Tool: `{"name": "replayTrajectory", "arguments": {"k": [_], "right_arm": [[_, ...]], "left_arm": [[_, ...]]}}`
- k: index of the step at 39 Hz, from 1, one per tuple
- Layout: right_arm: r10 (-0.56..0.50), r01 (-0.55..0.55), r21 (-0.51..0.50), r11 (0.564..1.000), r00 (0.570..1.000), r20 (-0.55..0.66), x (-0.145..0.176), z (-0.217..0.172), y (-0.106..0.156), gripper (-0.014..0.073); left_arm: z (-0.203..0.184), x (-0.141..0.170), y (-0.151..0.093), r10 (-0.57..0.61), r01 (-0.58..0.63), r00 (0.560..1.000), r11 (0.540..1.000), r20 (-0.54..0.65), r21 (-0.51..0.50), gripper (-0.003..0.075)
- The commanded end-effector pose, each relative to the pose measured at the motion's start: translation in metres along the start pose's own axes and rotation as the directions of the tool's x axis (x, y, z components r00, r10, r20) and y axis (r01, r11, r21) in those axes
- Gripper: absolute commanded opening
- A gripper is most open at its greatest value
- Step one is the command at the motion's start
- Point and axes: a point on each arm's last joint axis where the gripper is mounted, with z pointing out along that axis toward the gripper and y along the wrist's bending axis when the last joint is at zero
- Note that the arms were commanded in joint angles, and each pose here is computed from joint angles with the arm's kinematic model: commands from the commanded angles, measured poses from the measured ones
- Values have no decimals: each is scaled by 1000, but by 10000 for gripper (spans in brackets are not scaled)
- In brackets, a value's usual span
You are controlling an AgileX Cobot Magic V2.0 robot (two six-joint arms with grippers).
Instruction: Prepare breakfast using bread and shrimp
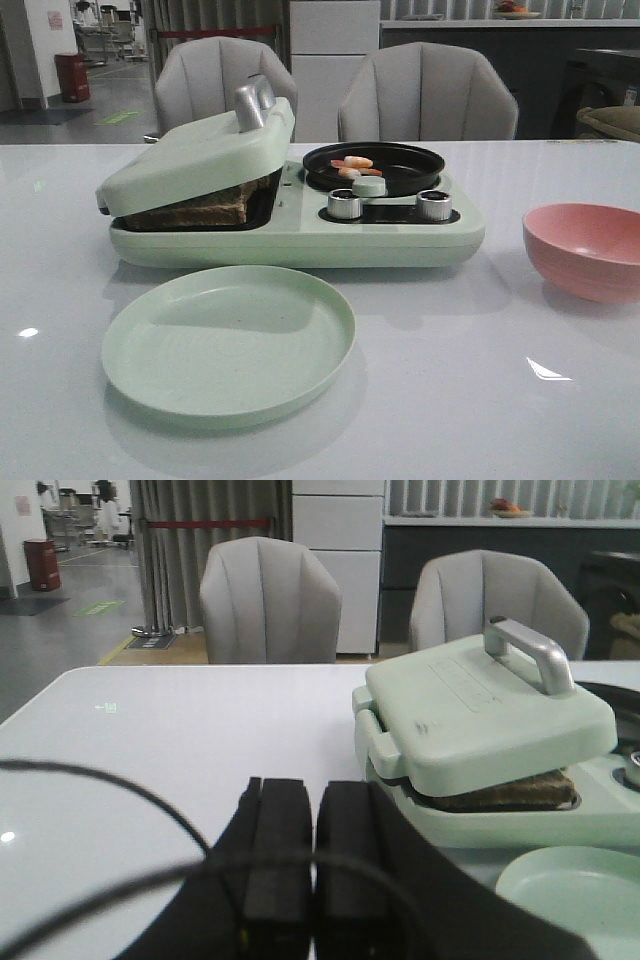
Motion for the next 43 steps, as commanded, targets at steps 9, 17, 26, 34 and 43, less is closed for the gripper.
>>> {"name": "replayTrajectory", "arguments": {"k": [9, 17, 26, 34, 43], "right_arm": [[-16, 14, 16, 1000, 994, 112, -16, -3, -1, 135], [-16, 14, 16, 1000, 994, 109, -16, -3, -1, 135], [-16, 14, 15, 1000, 994, 107, -15, -3, -1, 135], [-16, 14, 15, 1000, 994, 107, -15, -3, -1, 135], [-16, 14, 15, 1000, 994, 107, -15, -3, -1, 135]], "left_arm": [[0, 6, 3, -57, 60, 991, 998, 124, -17, 111], [-4, 5, 2, -49, 52, 987, 999, 152, -13, 111], [-4, 5, 3, -63, 66, 985, 998, 158, -12, 111], [-4, 5, 3, -63, 66, 985, 998, 158, -12, 111], [-4, 5, 3, -63, 66, 985, 998, 158, -12, 111]]}}
